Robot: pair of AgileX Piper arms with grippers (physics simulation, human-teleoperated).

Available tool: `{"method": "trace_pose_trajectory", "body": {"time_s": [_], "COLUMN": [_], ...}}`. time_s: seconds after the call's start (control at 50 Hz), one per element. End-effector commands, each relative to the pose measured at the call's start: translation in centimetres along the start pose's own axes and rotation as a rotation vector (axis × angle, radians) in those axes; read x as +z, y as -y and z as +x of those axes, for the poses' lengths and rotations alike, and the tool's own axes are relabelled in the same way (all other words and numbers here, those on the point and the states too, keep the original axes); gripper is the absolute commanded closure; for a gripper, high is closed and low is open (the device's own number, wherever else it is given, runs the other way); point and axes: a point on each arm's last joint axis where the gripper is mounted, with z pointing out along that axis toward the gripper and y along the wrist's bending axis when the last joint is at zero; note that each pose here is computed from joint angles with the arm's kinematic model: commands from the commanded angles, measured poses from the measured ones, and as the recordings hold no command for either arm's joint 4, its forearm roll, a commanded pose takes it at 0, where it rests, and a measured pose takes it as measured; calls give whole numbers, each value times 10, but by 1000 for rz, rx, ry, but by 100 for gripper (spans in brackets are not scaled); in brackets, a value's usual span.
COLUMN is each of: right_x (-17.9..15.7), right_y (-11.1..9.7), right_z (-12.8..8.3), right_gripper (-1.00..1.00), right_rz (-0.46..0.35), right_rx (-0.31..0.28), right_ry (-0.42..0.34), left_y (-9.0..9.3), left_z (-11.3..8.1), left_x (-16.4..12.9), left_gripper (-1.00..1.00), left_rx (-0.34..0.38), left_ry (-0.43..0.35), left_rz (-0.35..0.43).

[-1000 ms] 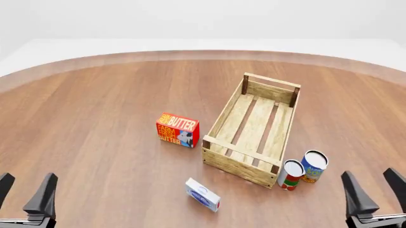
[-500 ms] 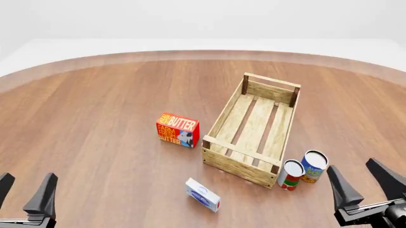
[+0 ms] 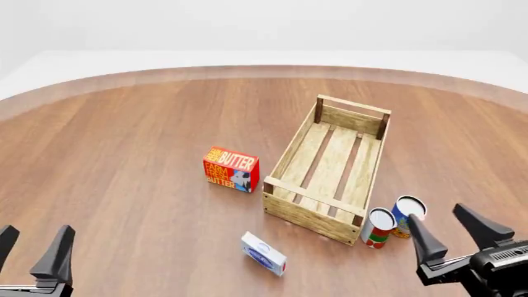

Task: Pick up the tomato sauce, and put it in the wooden tray.

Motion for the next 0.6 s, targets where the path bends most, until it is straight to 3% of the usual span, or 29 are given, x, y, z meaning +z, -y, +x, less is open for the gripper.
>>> {"method": "trace_pose_trajectory", "body": {"time_s": [0.02,0.6], "right_x": [9,38], "right_y": [-1,-3], "right_z": [7,27], "right_gripper": [-100,-100], "right_rz": [-11,-14], "right_rx": [-8,15], "right_ry": [-38,-128], "left_y": [0,0], "left_z": [0,0], "left_x": [0,0], "left_gripper": [-100,-100], "left_rx": [0,0], "left_ry": [0,0], "left_rz": [0,0]}}
